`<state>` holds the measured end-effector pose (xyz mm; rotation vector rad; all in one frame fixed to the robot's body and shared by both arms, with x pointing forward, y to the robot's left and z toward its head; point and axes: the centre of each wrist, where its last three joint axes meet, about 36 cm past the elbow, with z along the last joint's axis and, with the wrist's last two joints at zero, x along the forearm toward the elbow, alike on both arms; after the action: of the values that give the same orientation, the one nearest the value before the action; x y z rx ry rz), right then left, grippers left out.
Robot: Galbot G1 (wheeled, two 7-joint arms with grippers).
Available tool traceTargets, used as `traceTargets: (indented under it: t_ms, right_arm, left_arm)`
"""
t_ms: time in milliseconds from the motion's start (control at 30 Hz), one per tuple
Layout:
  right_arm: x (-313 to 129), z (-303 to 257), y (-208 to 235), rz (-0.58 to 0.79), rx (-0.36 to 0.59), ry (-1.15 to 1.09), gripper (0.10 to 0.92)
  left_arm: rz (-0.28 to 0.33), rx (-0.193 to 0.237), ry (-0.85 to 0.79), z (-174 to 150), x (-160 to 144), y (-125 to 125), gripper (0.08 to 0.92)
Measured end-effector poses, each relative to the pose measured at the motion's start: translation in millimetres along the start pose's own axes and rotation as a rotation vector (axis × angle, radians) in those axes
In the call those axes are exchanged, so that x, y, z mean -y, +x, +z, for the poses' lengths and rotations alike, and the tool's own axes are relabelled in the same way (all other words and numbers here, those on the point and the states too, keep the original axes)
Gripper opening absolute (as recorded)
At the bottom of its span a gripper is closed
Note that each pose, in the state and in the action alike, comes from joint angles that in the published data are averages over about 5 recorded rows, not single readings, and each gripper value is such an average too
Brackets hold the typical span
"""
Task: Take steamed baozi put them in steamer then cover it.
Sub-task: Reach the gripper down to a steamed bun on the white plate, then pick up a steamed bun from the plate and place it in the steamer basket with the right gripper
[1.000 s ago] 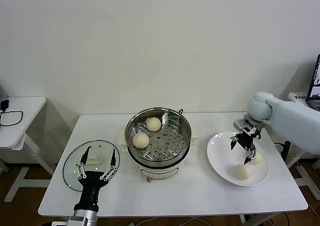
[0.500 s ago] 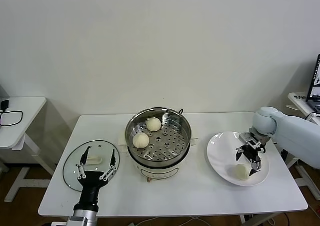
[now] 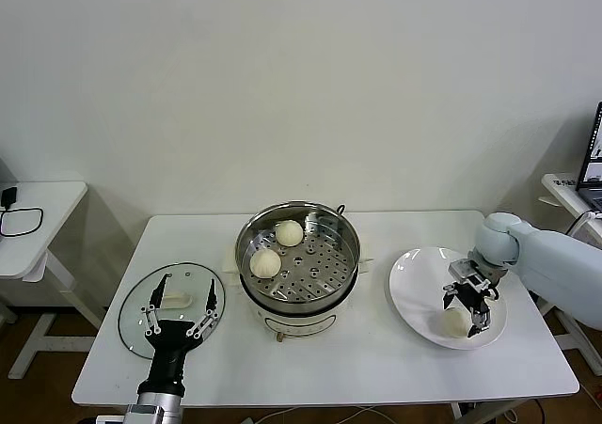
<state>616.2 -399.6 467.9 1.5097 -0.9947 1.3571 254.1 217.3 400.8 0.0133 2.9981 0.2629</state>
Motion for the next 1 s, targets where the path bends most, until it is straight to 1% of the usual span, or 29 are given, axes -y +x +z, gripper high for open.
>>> traceTargets:
  t_ms: [333, 467, 633, 767, 1000]
  right_arm:
    - [-5.0, -1.0, 4.4, 0.031, -0.001, 0.011, 0.684]
    - [-4.2, -3.5, 19.4, 0.057, 0.003, 0.033, 0.664]
    - [5.3, -13.1, 55.2, 0.117, 0.014, 0.088, 0.656]
    - [19.7, -27.6, 92.8, 0.18, 0.023, 0.157, 0.647]
    - [53.4, -83.7, 171.0, 0.294, 0.041, 0.366, 0.645]
  left_arm:
    - [-0.003, 0.001, 0.002, 0.5, -0.2, -1.2, 0.823]
    - [-0.003, 0.003, 0.004, 0.2, 0.0, -2.0, 0.823]
    - [0.0, 0.005, 0.004, -1.7, 0.1, -2.5, 0.823]
    - [0.002, 0.006, 0.003, -2.4, -0.2, -2.7, 0.823]
    - [0.001, 0.004, 0.003, -3.3, -0.4, -1.1, 0.823]
